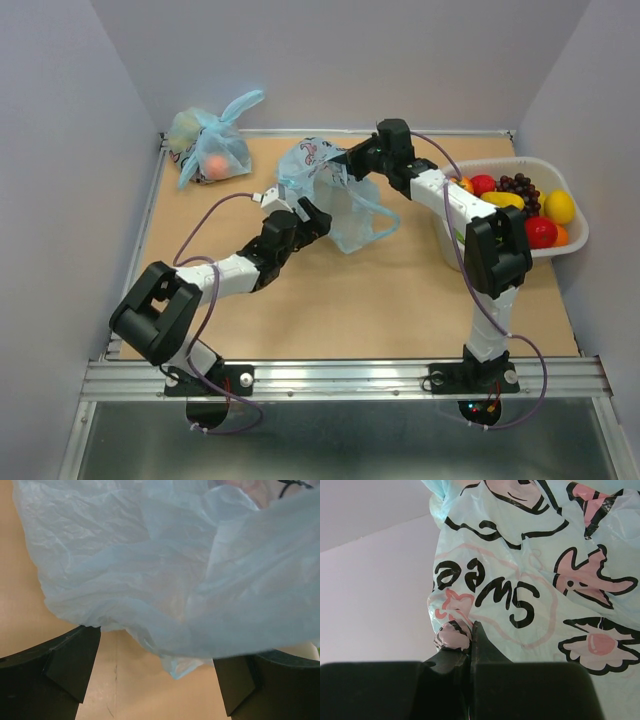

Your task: Place the fake fruits into the plastic bag and tie a complex knot

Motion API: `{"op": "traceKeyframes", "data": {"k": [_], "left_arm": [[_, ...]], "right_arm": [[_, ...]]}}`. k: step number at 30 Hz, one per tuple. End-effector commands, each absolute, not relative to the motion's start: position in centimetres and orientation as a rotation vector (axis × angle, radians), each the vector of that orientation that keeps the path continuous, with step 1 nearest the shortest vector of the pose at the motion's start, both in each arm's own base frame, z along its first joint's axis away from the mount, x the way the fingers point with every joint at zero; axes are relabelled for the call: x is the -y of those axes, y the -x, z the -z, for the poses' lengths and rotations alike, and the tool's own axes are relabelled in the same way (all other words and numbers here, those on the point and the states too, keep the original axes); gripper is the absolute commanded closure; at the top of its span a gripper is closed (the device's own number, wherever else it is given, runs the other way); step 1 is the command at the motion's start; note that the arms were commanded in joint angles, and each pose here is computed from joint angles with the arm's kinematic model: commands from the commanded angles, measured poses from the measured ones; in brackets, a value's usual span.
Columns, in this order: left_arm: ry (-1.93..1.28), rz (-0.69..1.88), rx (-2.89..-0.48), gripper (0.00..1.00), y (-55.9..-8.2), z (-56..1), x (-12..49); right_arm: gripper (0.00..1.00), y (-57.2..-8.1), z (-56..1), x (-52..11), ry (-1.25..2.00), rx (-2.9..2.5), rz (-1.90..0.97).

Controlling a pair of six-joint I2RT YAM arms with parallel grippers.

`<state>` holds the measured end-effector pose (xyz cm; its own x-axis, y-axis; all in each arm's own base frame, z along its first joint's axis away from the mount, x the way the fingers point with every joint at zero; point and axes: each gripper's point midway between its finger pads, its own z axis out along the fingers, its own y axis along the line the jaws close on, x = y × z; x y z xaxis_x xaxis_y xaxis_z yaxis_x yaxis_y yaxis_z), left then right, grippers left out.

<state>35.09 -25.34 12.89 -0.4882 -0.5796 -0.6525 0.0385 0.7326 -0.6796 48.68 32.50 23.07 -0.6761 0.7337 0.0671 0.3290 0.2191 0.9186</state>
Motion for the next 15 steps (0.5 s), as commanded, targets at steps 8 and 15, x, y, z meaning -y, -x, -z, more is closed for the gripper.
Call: {"op": "traceKeyframes", "data": {"k": [8, 15], "left_arm": [[0.224, 0.647, -2.039, 1.0, -38.0, -15.6, 20.7], [-0.124, 0.528, -1.867, 1.0, -35.4, -31.2, 15.6]], "right_arm": [[0.99, -48.9, -29.1, -30.8, -0.788, -2.01, -1.501], [0.99, -47.1, -26.4, -24.9, -0.373, -2.116, -1.198]]}}
